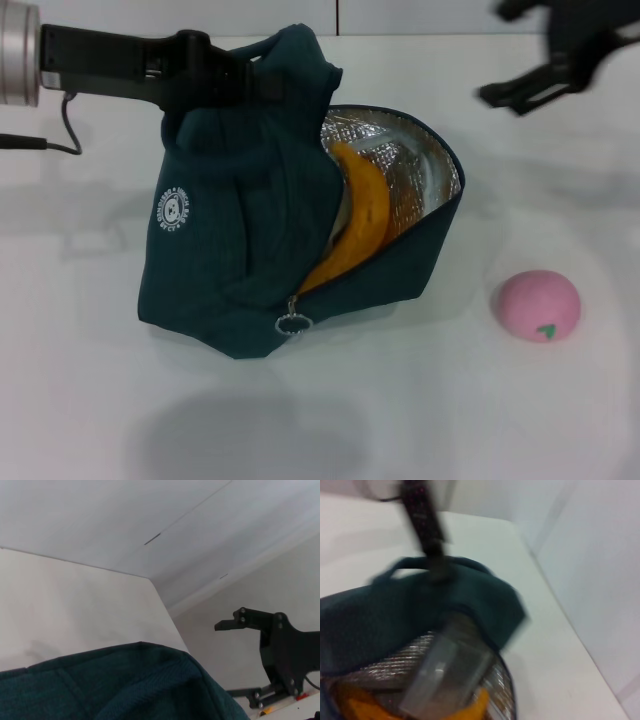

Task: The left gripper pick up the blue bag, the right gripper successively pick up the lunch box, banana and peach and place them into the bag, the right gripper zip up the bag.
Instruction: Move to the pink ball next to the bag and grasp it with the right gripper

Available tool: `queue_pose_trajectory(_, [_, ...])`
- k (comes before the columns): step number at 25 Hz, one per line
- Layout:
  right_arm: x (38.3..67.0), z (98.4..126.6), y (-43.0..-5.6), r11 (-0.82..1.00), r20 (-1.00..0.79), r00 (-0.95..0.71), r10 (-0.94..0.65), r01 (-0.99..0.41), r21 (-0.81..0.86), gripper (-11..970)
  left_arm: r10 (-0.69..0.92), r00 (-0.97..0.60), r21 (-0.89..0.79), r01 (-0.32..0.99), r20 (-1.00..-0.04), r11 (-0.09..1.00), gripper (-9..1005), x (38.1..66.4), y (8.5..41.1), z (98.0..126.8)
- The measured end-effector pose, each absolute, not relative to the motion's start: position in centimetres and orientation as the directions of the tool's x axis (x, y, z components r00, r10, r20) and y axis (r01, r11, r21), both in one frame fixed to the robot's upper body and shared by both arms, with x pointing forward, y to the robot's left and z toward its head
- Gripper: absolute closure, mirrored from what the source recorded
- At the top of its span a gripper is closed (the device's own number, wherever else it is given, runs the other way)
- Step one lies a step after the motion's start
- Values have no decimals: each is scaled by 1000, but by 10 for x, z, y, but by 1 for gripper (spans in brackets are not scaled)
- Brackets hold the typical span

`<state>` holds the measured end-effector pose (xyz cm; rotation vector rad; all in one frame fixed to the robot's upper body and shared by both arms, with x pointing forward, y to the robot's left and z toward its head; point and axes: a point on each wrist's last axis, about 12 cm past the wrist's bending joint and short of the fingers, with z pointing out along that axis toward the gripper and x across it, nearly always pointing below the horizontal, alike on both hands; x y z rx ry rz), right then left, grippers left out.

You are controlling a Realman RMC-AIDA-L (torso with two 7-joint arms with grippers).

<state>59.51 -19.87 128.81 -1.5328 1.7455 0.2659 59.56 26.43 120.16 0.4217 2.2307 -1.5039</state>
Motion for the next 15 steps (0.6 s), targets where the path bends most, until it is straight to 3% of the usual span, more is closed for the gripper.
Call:
queue_pose_trajectory(2, [595, 1278, -228, 373, -710, -116, -694, -902, -217, 74, 20, -869, -804, 466, -495, 369, 960, 595, 263, 1201])
queue_pose_trajectory(7, [589, 1261, -254, 463, -687, -325, -650, -886, -19, 75, 24, -870, -804, 466, -493, 369, 960, 595, 263, 1200])
queue_pose_trajectory(15, [594, 1255, -257, 598, -493, -586, -643, -786, 155, 76, 32, -870, -804, 467, -491, 369, 960, 595, 260, 1200])
